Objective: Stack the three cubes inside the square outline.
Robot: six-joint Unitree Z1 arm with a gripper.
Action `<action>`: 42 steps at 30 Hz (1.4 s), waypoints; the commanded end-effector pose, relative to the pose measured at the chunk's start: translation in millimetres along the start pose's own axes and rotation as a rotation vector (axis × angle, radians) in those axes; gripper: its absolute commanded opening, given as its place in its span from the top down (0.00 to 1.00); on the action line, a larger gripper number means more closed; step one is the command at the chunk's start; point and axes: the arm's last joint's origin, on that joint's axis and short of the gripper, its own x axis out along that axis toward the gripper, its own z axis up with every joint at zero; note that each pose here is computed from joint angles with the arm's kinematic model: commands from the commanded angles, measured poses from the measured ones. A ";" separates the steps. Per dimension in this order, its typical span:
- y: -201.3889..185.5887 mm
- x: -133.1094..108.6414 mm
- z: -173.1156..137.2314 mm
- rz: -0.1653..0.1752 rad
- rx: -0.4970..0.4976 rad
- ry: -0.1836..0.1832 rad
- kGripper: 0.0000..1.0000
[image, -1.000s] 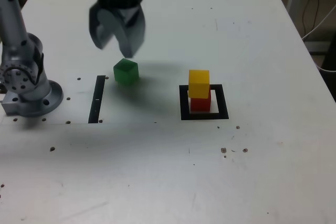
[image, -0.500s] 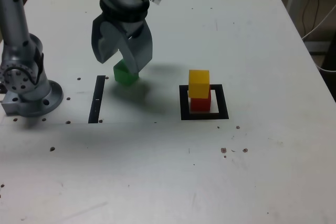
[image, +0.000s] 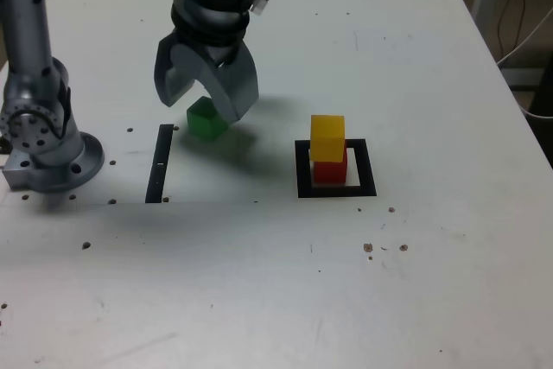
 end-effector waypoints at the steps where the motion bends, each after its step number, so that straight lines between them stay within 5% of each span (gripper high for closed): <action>1: 1.3 2.2 1.1 0.005 0.004 0.002 0.01; 17: -0.9 13.0 -4.7 -0.039 0.034 -0.018 0.04; 27: -8.9 14.2 -0.9 -0.001 0.055 -0.069 0.06; 42: -19.0 16.0 -5.8 0.113 -0.032 -0.088 0.03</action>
